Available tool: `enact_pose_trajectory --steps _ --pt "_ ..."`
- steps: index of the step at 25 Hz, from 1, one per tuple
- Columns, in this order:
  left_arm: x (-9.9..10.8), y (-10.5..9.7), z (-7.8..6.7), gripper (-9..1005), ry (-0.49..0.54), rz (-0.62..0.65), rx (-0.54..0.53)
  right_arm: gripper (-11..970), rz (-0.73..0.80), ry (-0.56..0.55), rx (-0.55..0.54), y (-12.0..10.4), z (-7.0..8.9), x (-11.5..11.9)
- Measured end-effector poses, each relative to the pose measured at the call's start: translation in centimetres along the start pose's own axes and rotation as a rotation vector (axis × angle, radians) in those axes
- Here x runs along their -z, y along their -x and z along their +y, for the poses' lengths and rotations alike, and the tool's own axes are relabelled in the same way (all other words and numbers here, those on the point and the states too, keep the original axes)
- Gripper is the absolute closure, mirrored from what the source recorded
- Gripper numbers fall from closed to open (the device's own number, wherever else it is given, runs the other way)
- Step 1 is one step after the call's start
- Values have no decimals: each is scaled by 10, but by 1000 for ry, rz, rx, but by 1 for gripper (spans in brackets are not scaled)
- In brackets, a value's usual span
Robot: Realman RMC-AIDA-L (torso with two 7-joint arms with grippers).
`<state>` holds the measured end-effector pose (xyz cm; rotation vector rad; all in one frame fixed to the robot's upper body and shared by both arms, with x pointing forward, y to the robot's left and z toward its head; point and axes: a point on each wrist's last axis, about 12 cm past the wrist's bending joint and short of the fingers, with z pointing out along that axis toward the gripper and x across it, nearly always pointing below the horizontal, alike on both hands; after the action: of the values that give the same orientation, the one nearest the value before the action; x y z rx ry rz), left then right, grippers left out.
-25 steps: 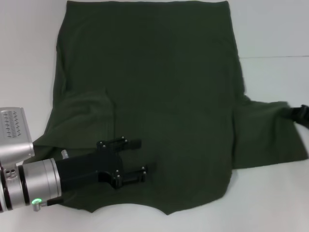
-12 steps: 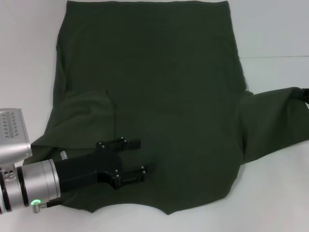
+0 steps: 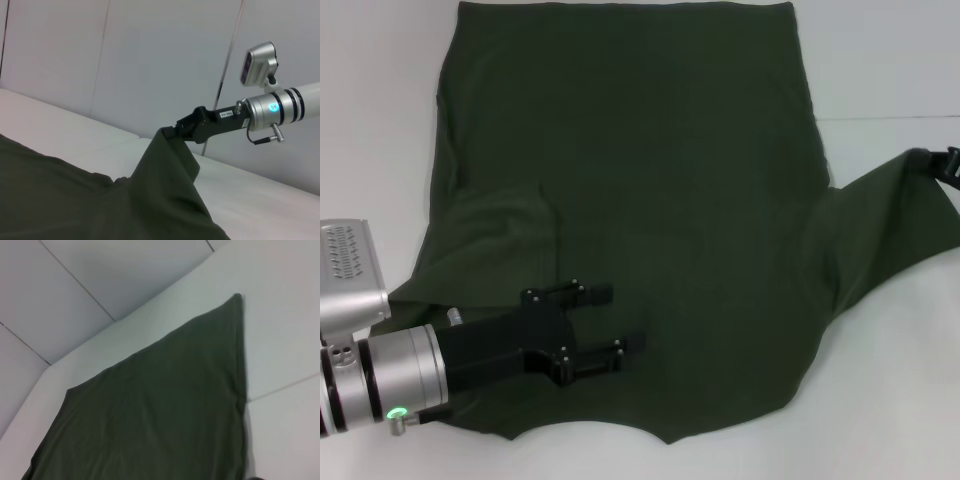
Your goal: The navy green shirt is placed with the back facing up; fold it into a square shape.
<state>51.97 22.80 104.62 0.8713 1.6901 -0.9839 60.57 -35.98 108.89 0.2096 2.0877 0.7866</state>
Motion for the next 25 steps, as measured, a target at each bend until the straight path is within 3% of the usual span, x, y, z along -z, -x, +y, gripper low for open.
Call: enact_pose_trajectory --steps 13,25 --pt "-2 2 4 235 17 9 10 891 -9 -19 62 13 10 -14" --pt "-2 2 4 234 19 9 22 876 76 31 66 6 15 -11"
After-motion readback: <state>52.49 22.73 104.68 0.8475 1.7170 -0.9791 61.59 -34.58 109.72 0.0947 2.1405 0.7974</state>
